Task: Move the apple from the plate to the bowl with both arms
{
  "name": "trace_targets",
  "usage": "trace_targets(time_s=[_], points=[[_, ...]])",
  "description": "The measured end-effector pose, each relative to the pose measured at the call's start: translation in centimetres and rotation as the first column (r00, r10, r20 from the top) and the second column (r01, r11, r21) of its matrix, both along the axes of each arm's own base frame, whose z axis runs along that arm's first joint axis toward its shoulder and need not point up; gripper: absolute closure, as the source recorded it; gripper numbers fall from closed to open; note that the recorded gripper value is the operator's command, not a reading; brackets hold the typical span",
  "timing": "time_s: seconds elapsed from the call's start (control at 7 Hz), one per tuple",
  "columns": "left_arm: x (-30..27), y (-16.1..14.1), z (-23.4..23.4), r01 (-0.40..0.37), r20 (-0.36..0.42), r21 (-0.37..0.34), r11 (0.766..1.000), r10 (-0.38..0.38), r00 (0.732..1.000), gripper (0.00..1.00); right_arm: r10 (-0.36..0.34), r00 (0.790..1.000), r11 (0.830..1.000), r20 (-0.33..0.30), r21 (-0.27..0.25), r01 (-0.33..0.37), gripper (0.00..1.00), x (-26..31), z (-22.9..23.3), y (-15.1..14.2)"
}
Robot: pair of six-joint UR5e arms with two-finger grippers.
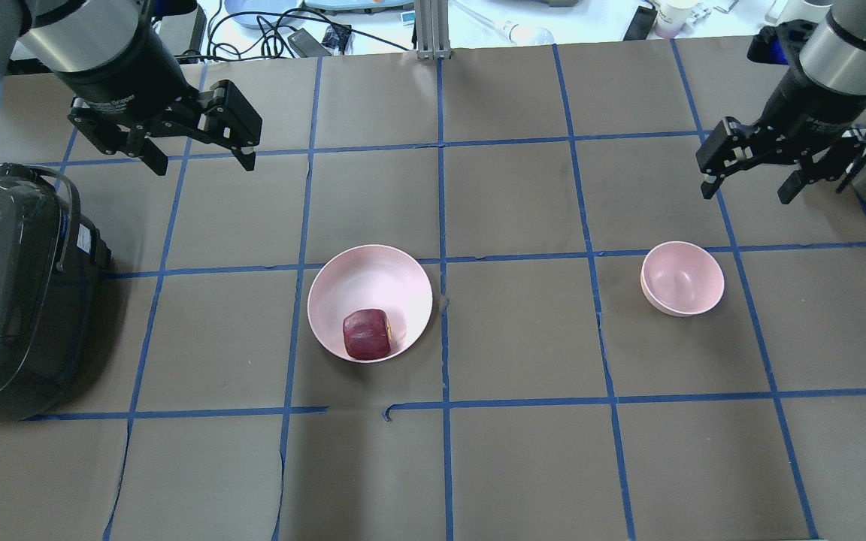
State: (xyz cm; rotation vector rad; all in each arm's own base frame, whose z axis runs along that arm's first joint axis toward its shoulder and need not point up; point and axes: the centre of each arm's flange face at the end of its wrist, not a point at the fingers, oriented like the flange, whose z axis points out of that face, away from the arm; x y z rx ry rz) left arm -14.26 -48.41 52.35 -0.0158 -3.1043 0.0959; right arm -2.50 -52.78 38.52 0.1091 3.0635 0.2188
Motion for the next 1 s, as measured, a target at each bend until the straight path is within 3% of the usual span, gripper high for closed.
trace_targets(time_s=[0.29,0.57,0.71,1.0], points=[[-0.1,-1.6,-3.6,-0.005,-0.006,0.061,0.998,0.006,1.0,0.0,0.017,1.0,1.0,0.001,-0.002,-0.017,0.0,-1.8,-8.1,-0.7],[-2.3,-2.8,-11.8,-0.037,-0.001,0.094,0.995,0.037,0.999,0.0,0.019,1.0,1.0,0.004,-0.002,-0.019,0.04,-1.5,-15.4,0.4],[-4.2,-2.7,-15.6,-0.088,0.004,0.106,0.99,0.088,0.996,0.0,0.019,1.0,1.0,0.005,-0.003,-0.019,0.19,-1.4,-17.6,0.7],[-8.8,-2.2,-22.3,-0.117,0.019,0.129,0.985,0.116,0.993,0.0,0.02,1.0,1.0,0.013,0.014,-0.02,0.85,-1.4,-20.0,0.9]])
